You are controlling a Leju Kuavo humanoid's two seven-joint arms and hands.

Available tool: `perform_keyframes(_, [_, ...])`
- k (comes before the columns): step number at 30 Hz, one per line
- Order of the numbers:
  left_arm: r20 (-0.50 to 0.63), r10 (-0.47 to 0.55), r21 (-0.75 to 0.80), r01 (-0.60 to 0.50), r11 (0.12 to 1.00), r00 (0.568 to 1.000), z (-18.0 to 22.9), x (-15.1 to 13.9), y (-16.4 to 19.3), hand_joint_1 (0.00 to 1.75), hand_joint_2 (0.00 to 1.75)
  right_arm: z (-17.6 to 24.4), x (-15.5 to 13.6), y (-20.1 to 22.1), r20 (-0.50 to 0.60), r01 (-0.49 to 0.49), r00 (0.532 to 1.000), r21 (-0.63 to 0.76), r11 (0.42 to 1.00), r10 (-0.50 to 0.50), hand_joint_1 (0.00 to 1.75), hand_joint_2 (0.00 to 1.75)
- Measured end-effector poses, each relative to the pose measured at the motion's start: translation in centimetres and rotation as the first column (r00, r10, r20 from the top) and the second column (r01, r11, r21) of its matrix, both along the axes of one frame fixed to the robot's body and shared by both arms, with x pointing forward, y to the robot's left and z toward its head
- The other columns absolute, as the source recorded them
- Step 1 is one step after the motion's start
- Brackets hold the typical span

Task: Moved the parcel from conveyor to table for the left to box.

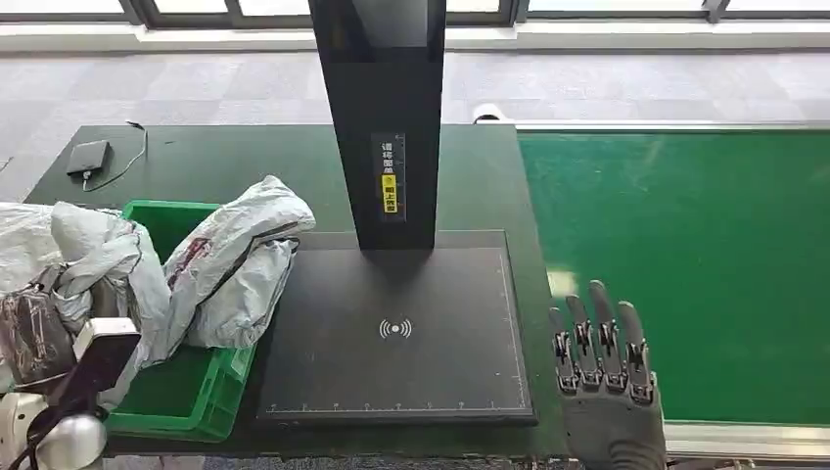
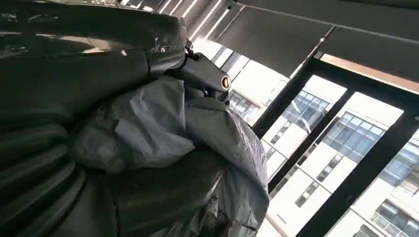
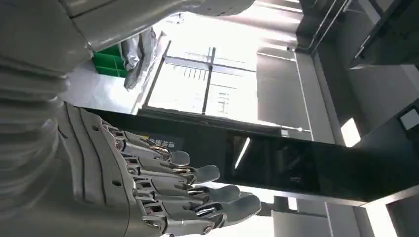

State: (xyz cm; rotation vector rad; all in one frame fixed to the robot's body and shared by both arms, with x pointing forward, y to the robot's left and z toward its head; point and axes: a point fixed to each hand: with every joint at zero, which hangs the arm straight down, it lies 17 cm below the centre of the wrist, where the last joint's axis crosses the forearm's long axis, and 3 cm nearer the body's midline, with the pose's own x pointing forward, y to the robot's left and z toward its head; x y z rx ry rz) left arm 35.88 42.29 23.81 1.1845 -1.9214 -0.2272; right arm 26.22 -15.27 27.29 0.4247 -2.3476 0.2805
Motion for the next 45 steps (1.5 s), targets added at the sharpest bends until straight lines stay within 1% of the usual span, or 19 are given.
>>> perform_keyframes(8, [0.041,-0.021,0.019,0.020,1.000,0.999,1.8,-1.4,-1.5,1.75,1.75,0.0,0.0,0.0,-0.001,0.000,1.000,0.000,1.000,0.000,0.00,1.75])
perform_keyframes(17, [0.054,-0.025,0.022,0.024,0.999,0.998,2.3,-1.8,-1.8,1.75,1.75,0.0,0.0,0.0,-0.002,0.000,1.000,0.000,1.000,0.000,0.00,1.75])
perform_keyframes(18, [0.055,-0.025,0.021,0.024,0.999,0.998,2.4,-1.8,-1.9,1.59,1.75,0.0,0.0,0.0,-0.002,0.000,1.000,0.000,1.000,0.000,0.00,1.75])
perform_keyframes(19, [0.055,-0.025,0.021,0.024,0.999,0.998,2.4,-1.8,-1.9,0.03,1.75,0.0,0.0,0.0,-0.002,0.000,1.000,0.000,1.000,0.000,0.00,1.75])
perform_keyframes(20, [0.055,-0.025,0.020,0.024,0.999,0.998,2.4,-1.8,-1.9,0.00,1.75,0.0,0.0,0.0,-0.002,0.000,1.000,0.000,1.000,0.000,0.00,1.75])
perform_keyframes(21, [0.054,-0.028,0.018,0.027,0.999,0.998,2.4,-1.8,-1.9,0.00,1.75,0.0,0.0,0.0,-0.002,0.000,1.000,0.000,1.000,0.000,0.00,1.75])
perform_keyframes(22, [0.050,-0.038,0.008,0.038,0.999,0.998,2.3,-1.7,-2.0,0.00,0.00,-0.1,0.0,0.0,-0.002,0.000,1.000,0.000,1.000,0.000,0.00,1.75])
perform_keyframes(25, [0.059,-0.067,-0.014,0.068,0.998,0.996,2.1,-2.3,-2.5,0.00,0.00,-0.1,-0.1,0.0,-0.004,-0.002,1.000,0.000,1.000,0.002,0.00,1.75])
perform_keyframes(28, [0.094,-0.083,-0.032,0.087,0.996,0.992,2.7,-3.8,-3.0,0.00,0.00,-0.1,-0.1,0.1,-0.005,-0.007,1.000,-0.001,1.000,0.007,0.00,1.75])
perform_keyframes(29, [0.088,-0.083,-0.034,0.087,0.996,0.993,2.7,-4.1,-3.1,0.00,0.00,-0.1,-0.2,0.1,-0.005,-0.016,1.000,0.002,1.000,0.016,0.00,1.75])
perform_keyframes(32, [-0.018,-0.092,-0.032,0.092,0.995,0.996,1.1,-4.6,-3.7,0.00,0.00,0.1,-0.4,0.8,-0.003,-0.079,0.997,0.008,0.997,0.079,0.00,1.75])
perform_keyframes(34, [-0.095,-0.094,-0.026,0.092,0.995,0.991,-0.2,-4.3,-4.3,0.00,0.00,0.1,-0.2,1.2,0.000,-0.106,0.994,0.006,0.994,0.106,0.00,1.75])
perform_keyframes(39, [-0.222,-0.031,-0.036,0.023,0.999,0.975,-2.8,-3.7,-4.5,0.00,0.00,0.1,0.4,2.6,0.010,-0.180,0.984,-0.006,0.984,0.180,0.00,1.75])
perform_keyframes(41, [-0.275,-0.018,-0.051,0.004,0.999,0.961,-4.1,-3.5,-4.6,0.00,0.00,0.2,1.1,3.1,0.015,-0.194,0.981,-0.006,0.981,0.194,0.00,1.75])
perform_keyframes(45, [-0.430,0.019,-0.073,-0.056,0.996,0.903,-9.2,-3.9,-3.7,0.00,0.00,0.3,2.6,3.7,0.021,-0.201,0.979,-0.006,0.980,0.201,0.00,1.75])
